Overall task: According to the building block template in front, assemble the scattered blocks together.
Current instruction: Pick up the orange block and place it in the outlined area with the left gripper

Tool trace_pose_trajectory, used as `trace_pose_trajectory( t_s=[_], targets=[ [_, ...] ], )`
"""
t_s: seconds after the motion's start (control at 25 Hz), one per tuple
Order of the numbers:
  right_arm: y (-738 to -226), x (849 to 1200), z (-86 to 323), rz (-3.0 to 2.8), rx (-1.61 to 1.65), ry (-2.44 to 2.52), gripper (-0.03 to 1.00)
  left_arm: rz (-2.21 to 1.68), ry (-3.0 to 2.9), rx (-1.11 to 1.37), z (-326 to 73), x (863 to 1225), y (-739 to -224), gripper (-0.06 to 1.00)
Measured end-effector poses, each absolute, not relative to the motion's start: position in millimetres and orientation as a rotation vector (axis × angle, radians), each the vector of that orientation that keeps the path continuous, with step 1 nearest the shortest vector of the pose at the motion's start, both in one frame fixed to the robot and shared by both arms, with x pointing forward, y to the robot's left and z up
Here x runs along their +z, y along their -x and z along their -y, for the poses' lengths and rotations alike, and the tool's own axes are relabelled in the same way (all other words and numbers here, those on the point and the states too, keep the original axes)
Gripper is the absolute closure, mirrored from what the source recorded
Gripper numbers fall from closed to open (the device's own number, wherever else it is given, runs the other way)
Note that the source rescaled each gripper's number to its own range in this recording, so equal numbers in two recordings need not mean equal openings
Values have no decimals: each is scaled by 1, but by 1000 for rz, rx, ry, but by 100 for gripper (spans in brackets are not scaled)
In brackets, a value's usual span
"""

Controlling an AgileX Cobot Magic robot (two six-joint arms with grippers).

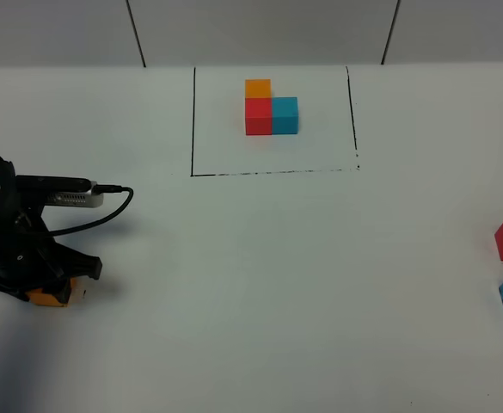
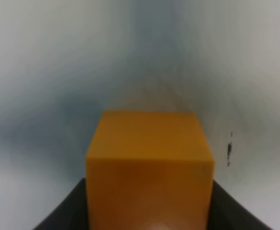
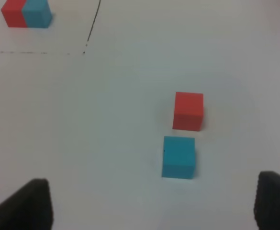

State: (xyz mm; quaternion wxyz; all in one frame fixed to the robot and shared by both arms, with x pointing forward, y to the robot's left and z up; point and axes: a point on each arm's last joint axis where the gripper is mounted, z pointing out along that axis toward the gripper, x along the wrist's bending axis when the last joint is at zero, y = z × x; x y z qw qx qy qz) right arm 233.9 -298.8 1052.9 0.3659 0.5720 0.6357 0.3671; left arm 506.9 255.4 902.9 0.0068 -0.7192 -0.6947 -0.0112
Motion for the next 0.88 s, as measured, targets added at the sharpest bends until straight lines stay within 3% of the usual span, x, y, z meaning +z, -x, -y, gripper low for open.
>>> trace_pose_trajectory(
  t_s=[0.2,0.56,0.88],
  targets=[
    [-234,1053,299,-1634,944,-1471,7,2187,2260,-26,-253,910,-512,94],
    [-234,1053,299,-1634,944,-1471,7,1639,2790,-253,-194,1008,-552,94],
    [-234,1053,299,-1634,944,-1471,7,777,2995,-304,-117,998,-589,94]
  ],
)
